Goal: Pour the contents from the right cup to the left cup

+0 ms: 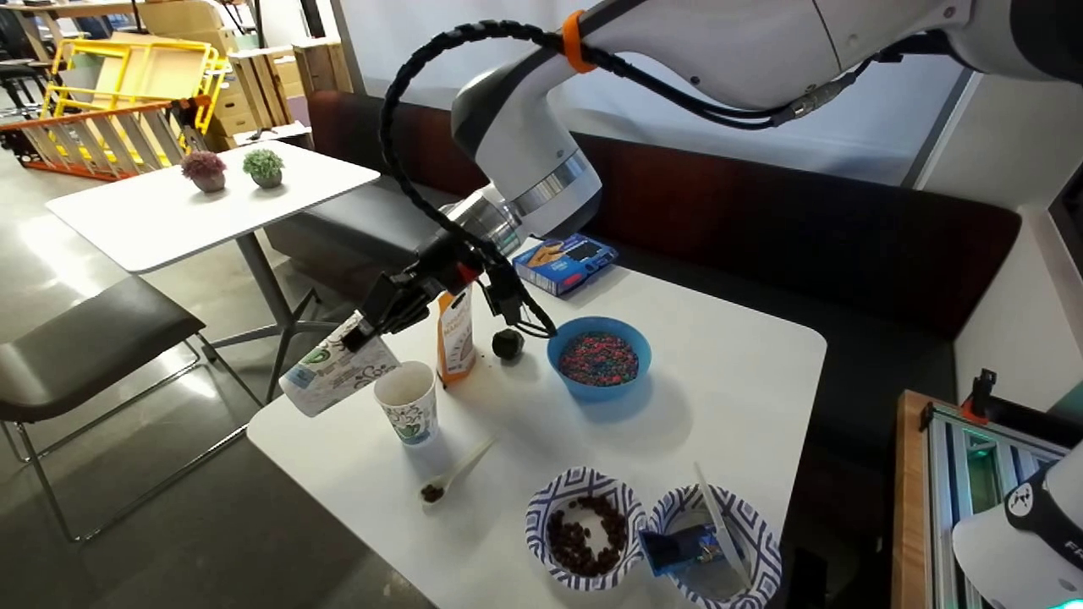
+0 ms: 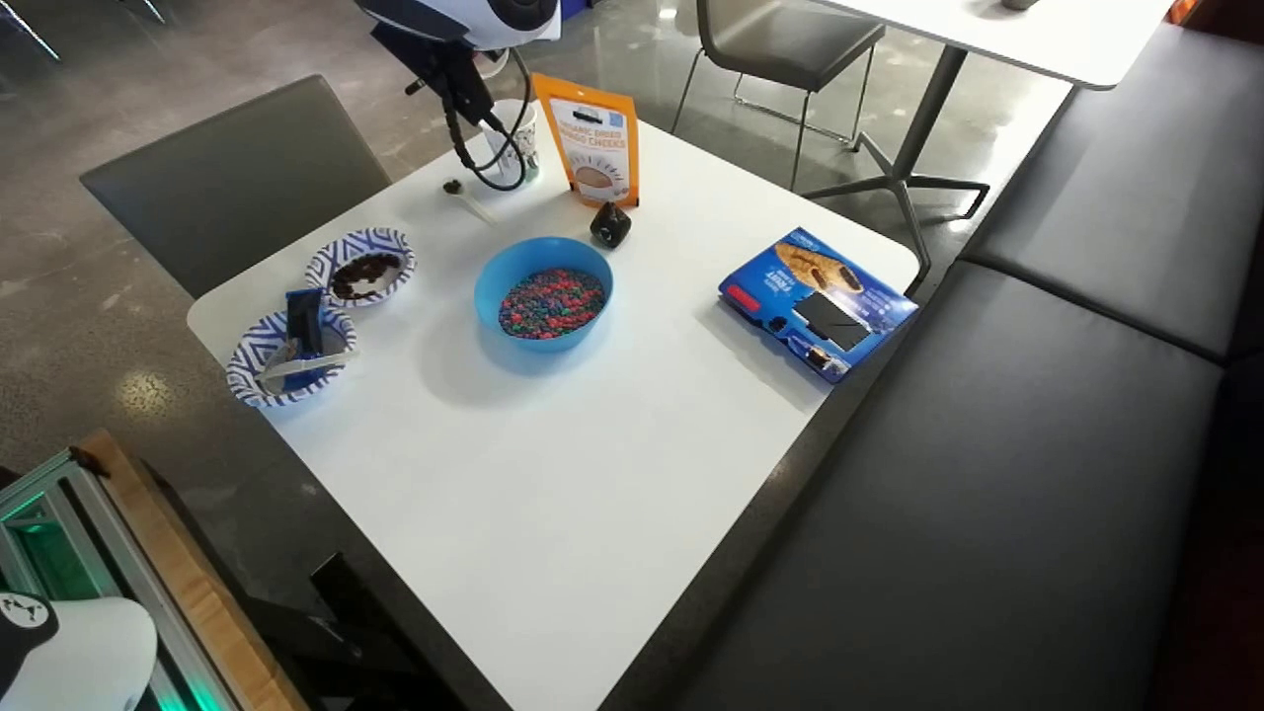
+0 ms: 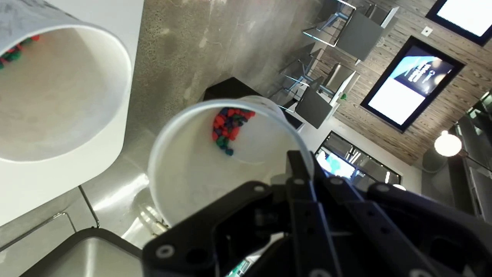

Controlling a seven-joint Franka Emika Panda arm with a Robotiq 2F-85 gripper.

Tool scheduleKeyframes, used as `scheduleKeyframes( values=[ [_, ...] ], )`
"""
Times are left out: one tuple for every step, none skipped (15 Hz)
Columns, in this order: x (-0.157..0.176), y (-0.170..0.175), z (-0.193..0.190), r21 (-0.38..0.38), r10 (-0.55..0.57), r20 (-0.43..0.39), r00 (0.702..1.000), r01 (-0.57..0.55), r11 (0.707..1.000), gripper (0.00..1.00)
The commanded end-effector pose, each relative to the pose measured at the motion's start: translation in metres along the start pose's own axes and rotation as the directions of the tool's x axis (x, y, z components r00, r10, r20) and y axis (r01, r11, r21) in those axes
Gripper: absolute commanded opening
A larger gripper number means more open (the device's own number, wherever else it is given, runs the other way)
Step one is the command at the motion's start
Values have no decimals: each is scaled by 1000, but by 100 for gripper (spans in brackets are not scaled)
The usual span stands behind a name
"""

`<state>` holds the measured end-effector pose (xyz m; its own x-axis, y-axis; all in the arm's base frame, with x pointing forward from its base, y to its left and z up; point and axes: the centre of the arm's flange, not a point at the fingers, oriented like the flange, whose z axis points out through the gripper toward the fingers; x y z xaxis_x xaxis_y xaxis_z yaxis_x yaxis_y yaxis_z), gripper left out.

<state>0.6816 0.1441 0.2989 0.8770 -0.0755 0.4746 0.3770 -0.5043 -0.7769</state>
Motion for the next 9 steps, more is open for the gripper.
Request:
scheduleKeyframes(
  values=[
    [0,0,0,3,2,0,1000,-2,1000,3],
    [0,0,0,3,3,0,1000,-3,1000,3],
    [0,0,1,4,3,0,1000,-3,1000,3],
    [-1,0,1,4,3,0,1000,-3,1000,3],
    [-1,0,1,5,3,0,1000,-3,1000,3],
    [-1,0,1,5,3,0,1000,-3,1000,3],
    [-1,0,1,5,3,0,1000,-3,1000,3],
    [-1,0,1,5,3,0,1000,-3,1000,1],
    [-1,3,1,11,20,-9,1000,-20,1000,1]
  ],
)
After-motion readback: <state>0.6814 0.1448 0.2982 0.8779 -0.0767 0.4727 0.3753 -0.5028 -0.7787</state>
